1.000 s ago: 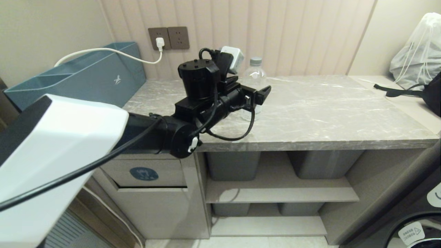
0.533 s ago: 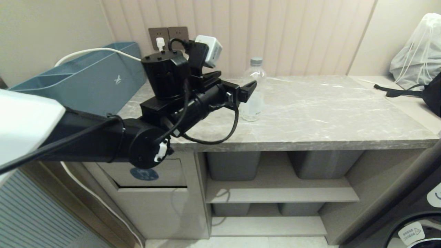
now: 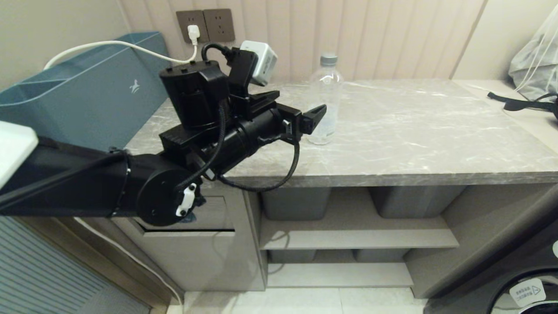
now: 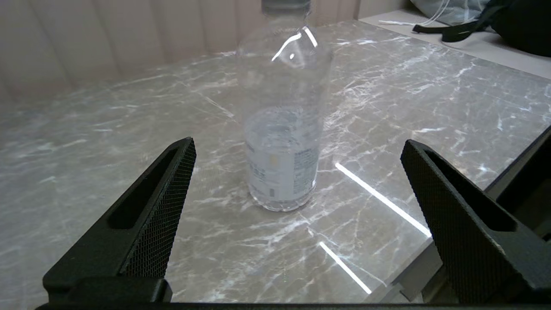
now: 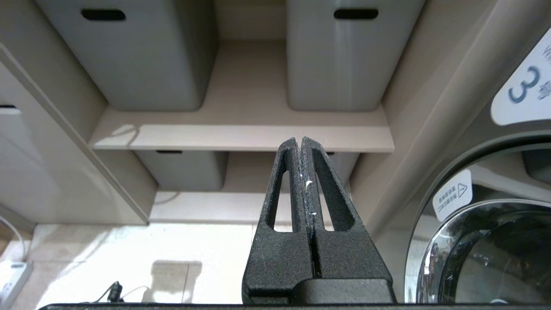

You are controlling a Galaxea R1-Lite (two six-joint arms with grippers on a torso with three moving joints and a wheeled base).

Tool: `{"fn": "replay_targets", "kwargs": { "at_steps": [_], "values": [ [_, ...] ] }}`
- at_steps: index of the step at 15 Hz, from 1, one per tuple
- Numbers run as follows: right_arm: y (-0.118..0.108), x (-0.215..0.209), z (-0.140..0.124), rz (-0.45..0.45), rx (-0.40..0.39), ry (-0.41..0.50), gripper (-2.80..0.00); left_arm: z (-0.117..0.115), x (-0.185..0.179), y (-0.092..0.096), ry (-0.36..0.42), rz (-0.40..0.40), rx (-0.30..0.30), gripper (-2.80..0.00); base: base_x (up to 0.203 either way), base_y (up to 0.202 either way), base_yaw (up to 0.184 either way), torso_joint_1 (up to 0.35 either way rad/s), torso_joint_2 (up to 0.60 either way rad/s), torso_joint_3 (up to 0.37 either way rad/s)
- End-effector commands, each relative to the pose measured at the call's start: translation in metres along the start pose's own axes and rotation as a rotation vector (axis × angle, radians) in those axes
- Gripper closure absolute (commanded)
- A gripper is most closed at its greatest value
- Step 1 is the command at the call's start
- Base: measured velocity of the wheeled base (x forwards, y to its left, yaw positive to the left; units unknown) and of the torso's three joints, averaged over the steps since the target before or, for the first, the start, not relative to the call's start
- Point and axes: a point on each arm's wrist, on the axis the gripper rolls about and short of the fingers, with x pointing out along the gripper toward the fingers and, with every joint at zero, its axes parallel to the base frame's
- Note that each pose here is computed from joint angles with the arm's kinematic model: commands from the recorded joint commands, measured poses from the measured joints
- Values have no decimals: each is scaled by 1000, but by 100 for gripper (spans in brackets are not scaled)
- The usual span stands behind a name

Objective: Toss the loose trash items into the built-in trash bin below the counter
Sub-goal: Pick up the garbage

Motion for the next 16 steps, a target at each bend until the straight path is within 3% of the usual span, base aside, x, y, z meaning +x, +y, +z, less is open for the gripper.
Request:
{"fn": "replay_targets", "kwargs": {
  "at_steps": [1, 8, 11, 16],
  "values": [
    [0, 0, 0, 1, 0, 0, 0, 4, -2, -2, -10, -4, -1, -280, 0, 0, 0, -1, 2, -194],
    [0, 0, 0, 1, 0, 0, 0, 15, 11, -7, -67, -68, -5, -280, 0, 0, 0, 6, 3, -107],
    [0, 0, 0, 1, 0, 0, 0, 10, 20, -7, -27, -78, -6, -280, 0, 0, 0, 0, 0, 0],
    [0, 0, 0, 1, 0, 0, 0, 8, 43, -8, -32, -86, -6, -280, 0, 0, 0, 0, 0, 0]
  ]
}}
